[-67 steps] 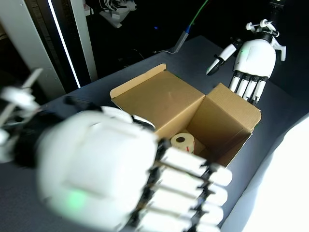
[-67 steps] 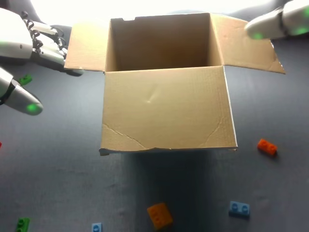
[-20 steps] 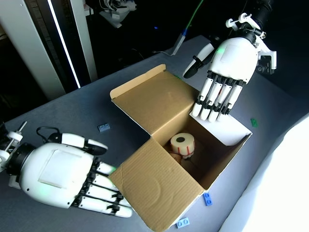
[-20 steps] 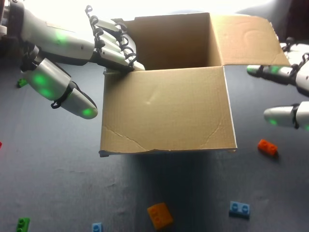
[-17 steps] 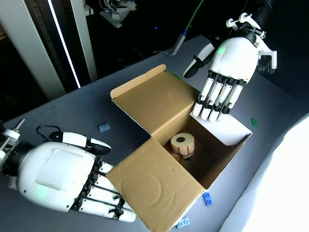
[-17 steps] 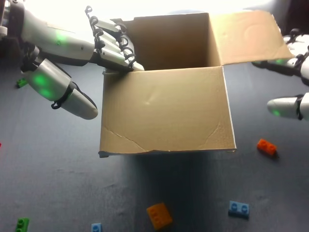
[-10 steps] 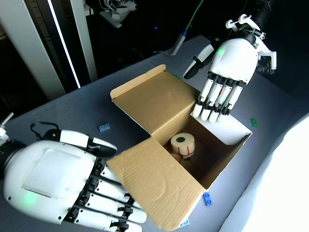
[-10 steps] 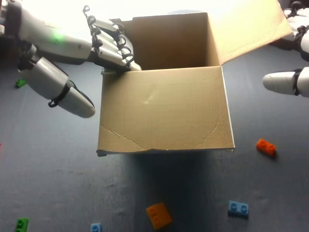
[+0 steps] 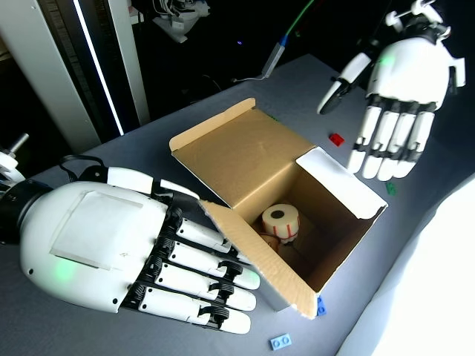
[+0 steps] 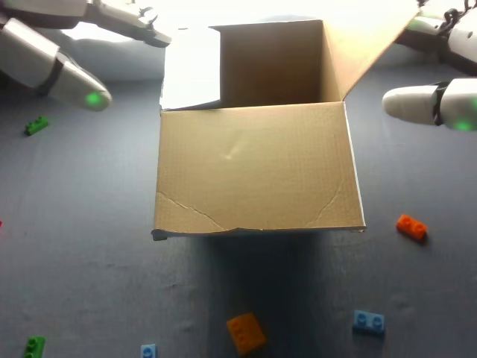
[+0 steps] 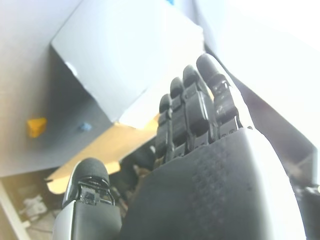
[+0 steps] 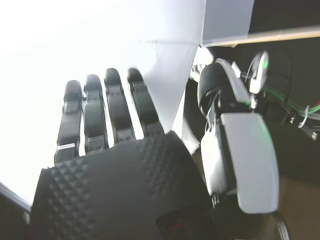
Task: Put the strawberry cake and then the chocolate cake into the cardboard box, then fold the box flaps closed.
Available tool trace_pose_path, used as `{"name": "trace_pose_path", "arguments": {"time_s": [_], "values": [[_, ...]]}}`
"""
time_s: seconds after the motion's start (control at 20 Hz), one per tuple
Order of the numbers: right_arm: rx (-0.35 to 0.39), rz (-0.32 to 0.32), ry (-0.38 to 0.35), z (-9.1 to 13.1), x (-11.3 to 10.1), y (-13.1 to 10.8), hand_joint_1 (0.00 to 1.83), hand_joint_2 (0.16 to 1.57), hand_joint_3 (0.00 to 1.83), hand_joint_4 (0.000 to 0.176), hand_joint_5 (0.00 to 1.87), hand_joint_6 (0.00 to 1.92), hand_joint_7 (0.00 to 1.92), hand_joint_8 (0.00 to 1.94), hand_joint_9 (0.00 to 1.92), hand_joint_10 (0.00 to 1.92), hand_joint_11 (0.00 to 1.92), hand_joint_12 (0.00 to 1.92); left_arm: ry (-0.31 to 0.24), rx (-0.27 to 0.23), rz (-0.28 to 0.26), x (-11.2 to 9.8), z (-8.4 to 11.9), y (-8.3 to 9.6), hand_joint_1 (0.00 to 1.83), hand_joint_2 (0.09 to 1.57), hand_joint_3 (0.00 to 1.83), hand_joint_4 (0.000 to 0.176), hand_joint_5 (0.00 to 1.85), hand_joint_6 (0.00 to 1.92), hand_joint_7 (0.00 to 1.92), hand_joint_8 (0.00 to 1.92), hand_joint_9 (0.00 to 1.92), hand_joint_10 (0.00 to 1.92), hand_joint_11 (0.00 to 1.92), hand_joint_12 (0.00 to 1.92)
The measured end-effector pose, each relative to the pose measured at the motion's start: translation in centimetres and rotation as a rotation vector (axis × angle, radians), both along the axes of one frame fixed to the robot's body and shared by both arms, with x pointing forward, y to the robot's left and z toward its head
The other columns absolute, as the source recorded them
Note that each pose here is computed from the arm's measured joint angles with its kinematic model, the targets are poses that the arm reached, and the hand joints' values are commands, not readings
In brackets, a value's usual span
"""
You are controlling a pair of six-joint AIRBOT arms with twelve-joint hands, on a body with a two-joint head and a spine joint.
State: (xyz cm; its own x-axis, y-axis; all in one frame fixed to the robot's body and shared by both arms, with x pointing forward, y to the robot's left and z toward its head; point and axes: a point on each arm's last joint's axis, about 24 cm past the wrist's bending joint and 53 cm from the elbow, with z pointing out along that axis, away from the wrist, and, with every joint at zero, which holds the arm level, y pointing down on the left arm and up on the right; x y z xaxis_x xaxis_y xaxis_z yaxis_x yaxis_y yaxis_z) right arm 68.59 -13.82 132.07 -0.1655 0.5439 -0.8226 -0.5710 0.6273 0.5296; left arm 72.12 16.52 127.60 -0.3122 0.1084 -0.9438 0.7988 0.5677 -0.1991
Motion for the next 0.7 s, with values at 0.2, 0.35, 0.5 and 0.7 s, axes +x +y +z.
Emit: {"name": "trace_pose_path", "arguments": {"time_s": [0.2,0.35,0.5,0.7], "values": [[0.017,0.026,-0.006,1.2,0.5,1.8,0.0,1.26,0.0,0.0,0.15,0.01,0.18,0.0,0.15,0.0,0.0,0.34,0.014,0.057,0.025,0.5,-1.4,2.0,0.0,1.15,0.0,0.0,0.22,0.01,0.28,0.0,0.29,0.01,0.0,0.92],[0.053,0.026,-0.01,2.9,2.0,2.5,0.0,1.26,0.0,0.0,0.13,0.0,0.14,0.0,0.12,0.0,0.0,0.25,0.028,0.089,0.028,0.5,-2.3,2.9,0.0,1.15,0.0,0.0,0.2,0.0,0.26,0.0,0.27,0.0,0.0,0.88],[0.001,0.035,0.024,2.4,3.8,3.8,0.0,1.27,0.0,0.0,0.17,0.01,0.14,0.0,0.12,0.0,0.0,0.33,0.041,0.136,0.003,-0.1,-4.0,2.9,0.0,1.16,0.0,0.0,0.22,0.01,0.29,0.01,0.29,0.01,0.0,0.91],[-0.042,0.035,0.056,1.9,4.7,5.1,0.0,1.27,0.0,0.0,0.16,0.01,0.15,0.0,0.12,0.0,0.0,0.33,0.043,0.198,-0.052,-1.6,-6.1,2.8,0.0,1.17,0.0,0.0,0.21,0.0,0.28,0.0,0.28,0.0,0.0,0.88]]}}
